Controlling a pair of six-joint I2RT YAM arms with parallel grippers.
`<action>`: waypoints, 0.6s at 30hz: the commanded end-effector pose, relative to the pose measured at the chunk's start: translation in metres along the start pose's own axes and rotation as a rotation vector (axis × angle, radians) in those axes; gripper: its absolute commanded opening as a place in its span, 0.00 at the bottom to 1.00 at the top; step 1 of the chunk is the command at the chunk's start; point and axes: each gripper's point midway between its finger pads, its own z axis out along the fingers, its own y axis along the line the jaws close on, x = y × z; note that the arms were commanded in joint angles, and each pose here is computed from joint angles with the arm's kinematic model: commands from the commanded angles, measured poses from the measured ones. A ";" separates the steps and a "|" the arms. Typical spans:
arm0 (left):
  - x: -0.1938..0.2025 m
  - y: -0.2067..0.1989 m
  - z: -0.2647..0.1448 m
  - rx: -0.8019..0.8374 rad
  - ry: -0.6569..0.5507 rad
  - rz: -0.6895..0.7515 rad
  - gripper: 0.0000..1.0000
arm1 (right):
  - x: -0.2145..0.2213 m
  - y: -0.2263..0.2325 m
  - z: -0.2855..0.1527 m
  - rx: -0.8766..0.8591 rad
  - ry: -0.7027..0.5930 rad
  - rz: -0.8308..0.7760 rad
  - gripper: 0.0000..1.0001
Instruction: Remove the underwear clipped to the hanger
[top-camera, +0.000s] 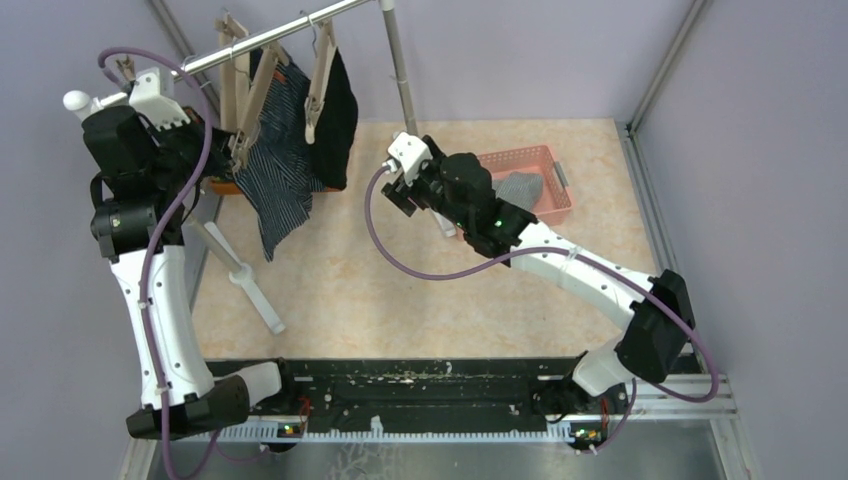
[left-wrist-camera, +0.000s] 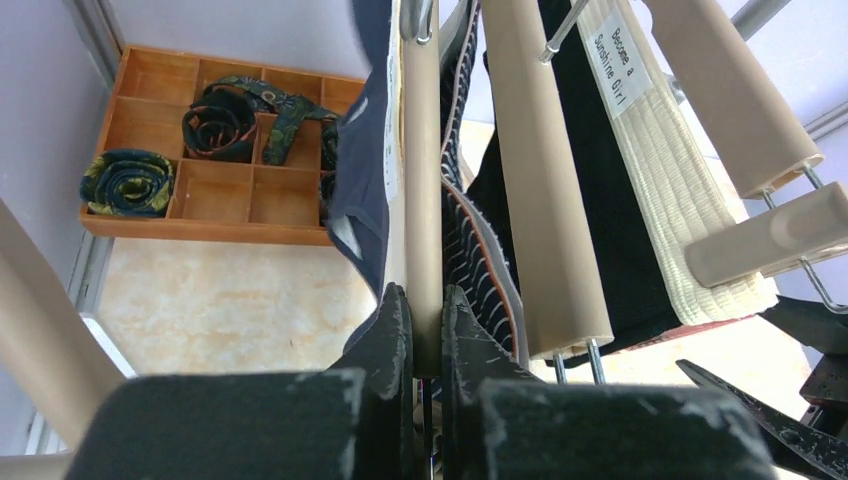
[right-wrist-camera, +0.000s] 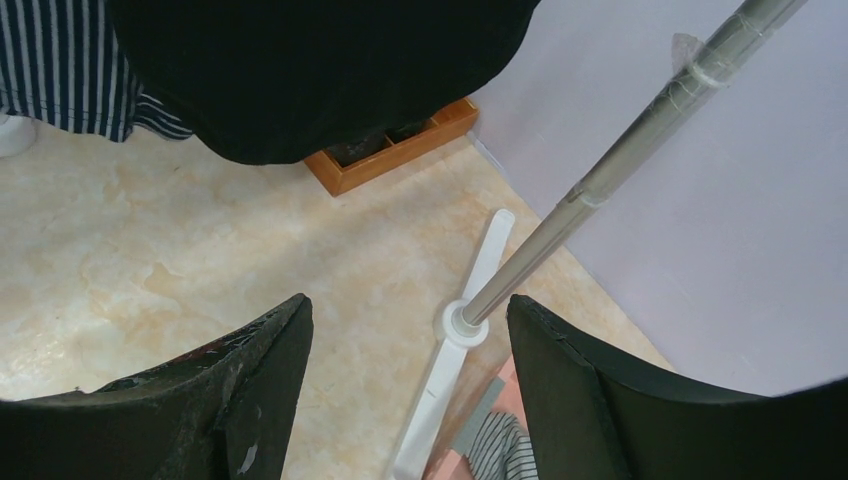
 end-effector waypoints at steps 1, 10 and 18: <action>-0.029 -0.002 -0.009 -0.011 -0.138 0.053 0.00 | -0.030 -0.005 0.005 0.013 -0.082 -0.002 0.72; -0.054 -0.004 -0.013 -0.018 -0.273 0.076 0.00 | -0.025 -0.005 0.006 0.015 -0.068 -0.012 0.72; -0.058 -0.004 -0.026 -0.044 -0.278 0.109 0.00 | -0.023 -0.006 0.002 0.028 -0.065 -0.015 0.72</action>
